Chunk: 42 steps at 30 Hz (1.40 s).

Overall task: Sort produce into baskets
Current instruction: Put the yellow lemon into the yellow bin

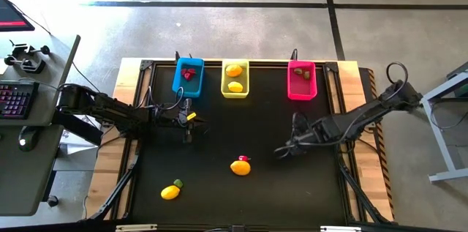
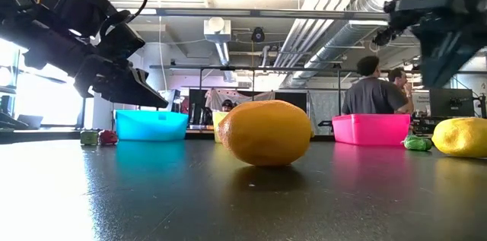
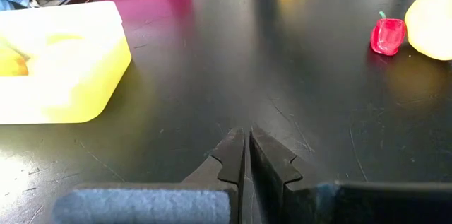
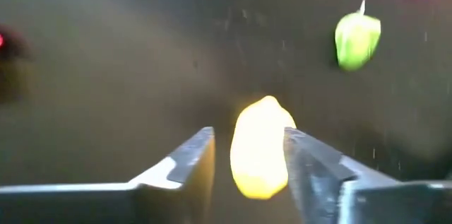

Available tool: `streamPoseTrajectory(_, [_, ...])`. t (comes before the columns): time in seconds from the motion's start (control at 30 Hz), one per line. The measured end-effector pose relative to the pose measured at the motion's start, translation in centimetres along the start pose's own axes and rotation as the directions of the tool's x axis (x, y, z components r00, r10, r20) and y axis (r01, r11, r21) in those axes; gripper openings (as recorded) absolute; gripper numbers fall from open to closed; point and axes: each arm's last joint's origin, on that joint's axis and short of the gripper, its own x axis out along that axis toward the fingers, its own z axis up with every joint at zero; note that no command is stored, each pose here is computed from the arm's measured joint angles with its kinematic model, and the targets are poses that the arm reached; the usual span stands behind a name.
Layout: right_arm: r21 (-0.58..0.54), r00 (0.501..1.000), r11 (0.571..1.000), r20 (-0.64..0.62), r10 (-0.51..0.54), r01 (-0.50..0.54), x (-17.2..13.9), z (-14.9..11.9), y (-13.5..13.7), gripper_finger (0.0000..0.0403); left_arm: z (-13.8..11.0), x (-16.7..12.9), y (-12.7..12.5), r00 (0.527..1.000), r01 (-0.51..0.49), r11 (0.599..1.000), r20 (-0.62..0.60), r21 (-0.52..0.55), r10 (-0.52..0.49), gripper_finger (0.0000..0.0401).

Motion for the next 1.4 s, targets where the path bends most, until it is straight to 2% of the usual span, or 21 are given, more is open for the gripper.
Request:
streamPoseTrajectory(0.2, [0.005, 0.997, 1.0, -0.078, -0.014, 0.015, -0.2, -1.1, -0.1, 0.0265, 0.0, 0.0, 0.0, 1.0, 0.0, 1.0, 0.001, 0.0, 0.0, 0.001])
streamPoseTrajectory(0.33, [0.04, 0.993, 0.996, -0.088, -0.082, 0.085, -0.2, -1.0, -0.8, 0.0304, 0.0, 0.0, 0.0, 1.0, 0.0, 1.0, 0.0, 0.0, 0.0, 0.001])
streamPoseTrajectory(0.5, [0.048, 0.991, 0.993, -0.082, -0.104, 0.108, -0.1, -0.9, -1.0, 0.0309, 0.0, 0.0, -0.1, 1.0, 0.021, 1.0, 0.003, 0.0, -0.021, 0.001])
streamPoseTrajectory(0.6, [0.048, 0.99, 0.992, -0.087, -0.114, 0.119, 0.3, -0.7, -0.7, 0.031, 0.0, 0.0, -0.2, 0.996, 0.084, 0.996, 0.011, 0.009, -0.084, 0.001])
streamPoseTrajectory(0.77, [-0.016, 0.977, 0.986, -0.132, -0.167, 0.166, 2.1, -0.7, 0.4, 0.031, 0.0, -0.1, -0.5, 0.984, 0.179, 0.984, 0.02, 0.018, -0.18, 0.001])
streamPoseTrajectory(0.97, [-0.065, 0.96, 0.982, -0.208, -0.189, 0.179, 4.2, -0.7, 1.6, 0.031, 0.0, -0.1, -0.5, 0.984, 0.177, 0.984, 0.02, 0.017, -0.177, 0.001])
streamPoseTrajectory(1.2, [-0.102, 0.944, 0.969, -0.225, -0.241, 0.223, 5.3, -0.6, 1.7, 0.0306, 0.0, 0.0, -0.5, 0.984, 0.176, 0.984, 0.02, 0.019, -0.177, 0.001])
streamPoseTrajectory(1.4, [-0.121, 0.947, 0.971, -0.223, -0.231, 0.208, 5.5, -0.3, 1.8, 0.0274, -0.1, 0.0, -0.5, 0.984, 0.178, 0.984, 0.007, 0.01, -0.178, 0.001])
